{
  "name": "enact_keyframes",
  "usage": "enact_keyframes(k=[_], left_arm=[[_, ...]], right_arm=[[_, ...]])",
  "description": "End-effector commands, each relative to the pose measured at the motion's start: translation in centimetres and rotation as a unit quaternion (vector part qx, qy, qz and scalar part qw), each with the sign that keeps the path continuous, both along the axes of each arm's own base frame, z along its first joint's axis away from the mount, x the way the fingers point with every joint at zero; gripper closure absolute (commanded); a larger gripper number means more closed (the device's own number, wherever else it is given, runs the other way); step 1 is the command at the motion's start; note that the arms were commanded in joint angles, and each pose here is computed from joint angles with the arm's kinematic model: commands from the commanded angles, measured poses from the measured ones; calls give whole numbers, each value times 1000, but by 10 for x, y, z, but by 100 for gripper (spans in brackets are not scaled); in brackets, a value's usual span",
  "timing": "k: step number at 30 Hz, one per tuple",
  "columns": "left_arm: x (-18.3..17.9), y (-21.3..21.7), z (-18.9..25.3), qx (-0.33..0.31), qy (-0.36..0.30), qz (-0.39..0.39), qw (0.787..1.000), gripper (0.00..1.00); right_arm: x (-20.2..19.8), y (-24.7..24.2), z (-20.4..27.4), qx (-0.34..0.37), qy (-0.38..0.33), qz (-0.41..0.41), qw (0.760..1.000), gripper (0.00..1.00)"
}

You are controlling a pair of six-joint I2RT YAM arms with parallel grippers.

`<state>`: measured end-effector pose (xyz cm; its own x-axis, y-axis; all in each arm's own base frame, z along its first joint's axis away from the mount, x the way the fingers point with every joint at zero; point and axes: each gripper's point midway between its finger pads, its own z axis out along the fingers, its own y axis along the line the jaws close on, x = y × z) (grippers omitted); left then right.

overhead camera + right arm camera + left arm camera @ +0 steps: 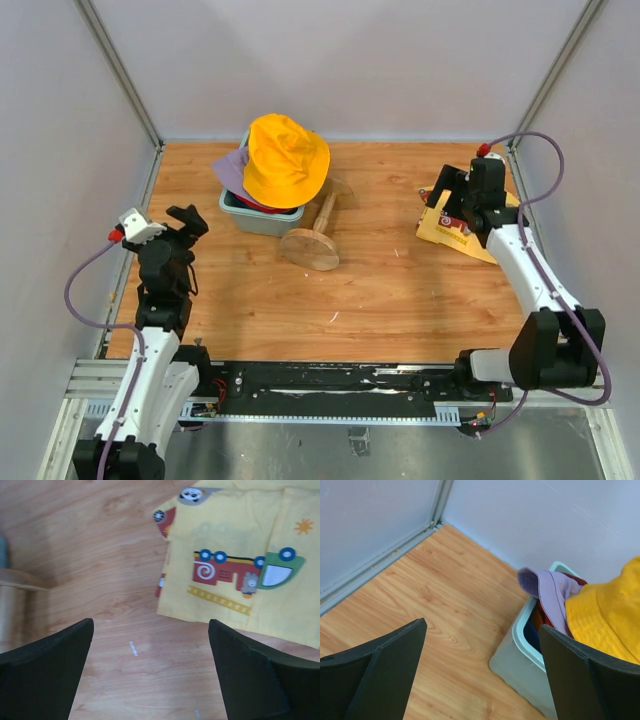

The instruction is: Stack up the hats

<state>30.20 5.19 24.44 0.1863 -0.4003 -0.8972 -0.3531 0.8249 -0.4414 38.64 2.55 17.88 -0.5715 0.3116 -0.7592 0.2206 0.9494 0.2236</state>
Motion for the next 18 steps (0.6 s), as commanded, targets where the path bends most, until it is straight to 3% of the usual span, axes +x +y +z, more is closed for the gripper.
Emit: enact_keyframes(k=[1, 6, 18], left_arm=[[-4, -22, 5, 18, 18, -48, 998, 0], [-9, -47, 9, 34, 28, -72, 996, 0], [-7, -102, 21, 104, 62, -137, 983, 0]], right_arm=[[12, 31, 34, 131, -93, 31, 987, 2], [26, 89, 59, 272, -152, 163, 936, 1], [32, 193, 43, 311, -38, 163, 936, 1]])
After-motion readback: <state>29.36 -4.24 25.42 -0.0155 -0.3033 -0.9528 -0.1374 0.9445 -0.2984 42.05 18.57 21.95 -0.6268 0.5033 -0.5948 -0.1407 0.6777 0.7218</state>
